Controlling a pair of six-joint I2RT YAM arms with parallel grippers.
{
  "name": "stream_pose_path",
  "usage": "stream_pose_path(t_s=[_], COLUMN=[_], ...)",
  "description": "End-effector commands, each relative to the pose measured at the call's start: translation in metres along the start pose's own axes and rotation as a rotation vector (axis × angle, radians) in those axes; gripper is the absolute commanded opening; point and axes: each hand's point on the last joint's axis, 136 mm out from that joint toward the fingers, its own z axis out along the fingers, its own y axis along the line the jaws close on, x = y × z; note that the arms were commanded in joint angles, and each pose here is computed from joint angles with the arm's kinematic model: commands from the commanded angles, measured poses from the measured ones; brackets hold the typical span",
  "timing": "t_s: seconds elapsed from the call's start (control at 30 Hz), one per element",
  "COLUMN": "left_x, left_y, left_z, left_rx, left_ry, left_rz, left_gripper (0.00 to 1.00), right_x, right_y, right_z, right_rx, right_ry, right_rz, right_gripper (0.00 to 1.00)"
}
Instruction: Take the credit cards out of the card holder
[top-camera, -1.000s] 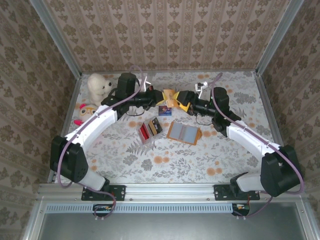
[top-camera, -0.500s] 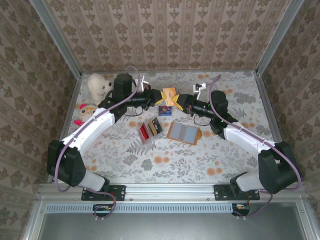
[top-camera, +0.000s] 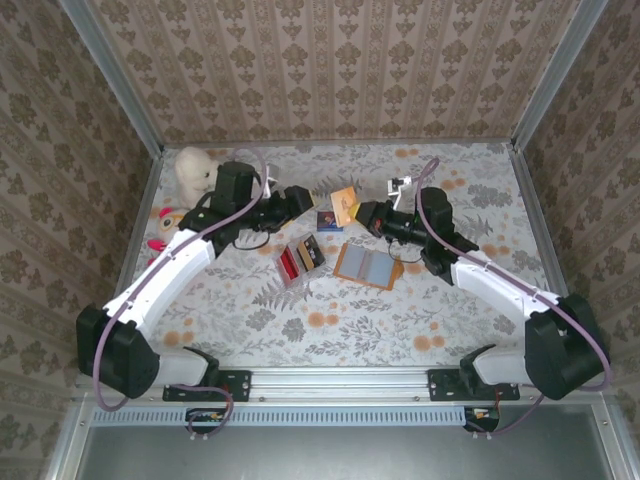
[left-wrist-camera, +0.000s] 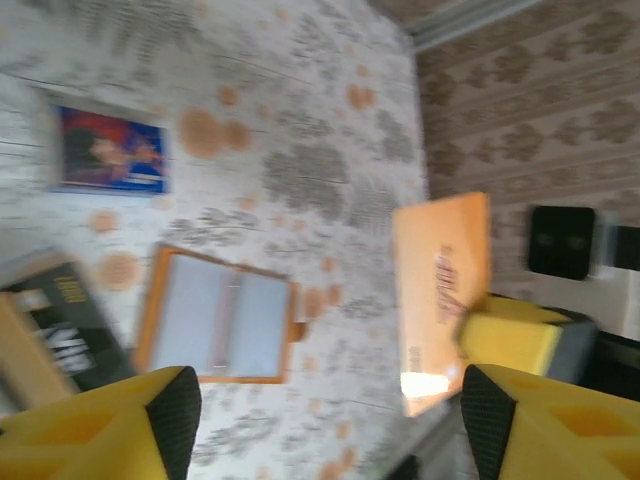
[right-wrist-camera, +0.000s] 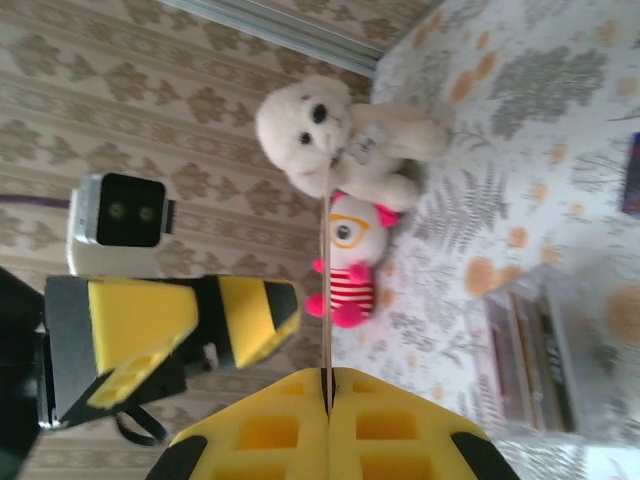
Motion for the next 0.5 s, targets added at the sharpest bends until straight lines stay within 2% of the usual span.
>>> stream_pose_path(t_s=[0.0,0.17,0.3,0.47], left_x=[0.001,-0.002,-0.006,-0.013], left_y=[0.065,0.101,0.111,0.118], left_z=[-0.010,-0.026,-0.046,-0.071], left_rx=[-0.242,-0.356,-0.431,-0.468], left_ry=[-0.040,-0.072,-0.101,-0.145], left_rz=[-0.005,0.010,0.058,0.075], left_gripper=[0.79,0.91,0.98,1.00], right_x=[0.017,0.042,0.063,0.080], right_y=[-0.015,-0.019,-0.023,-0.027], right_z=[-0.005,0.010,0.035,0.068], right_rx=[0.193,0.324,0.418,0.528], right_ry=[0.035,0.099,0.142,0.163], right_rz=[-0.155,-0.283,-0.384,-0.498], right_gripper=[0.00,0.00,0.00,0.00])
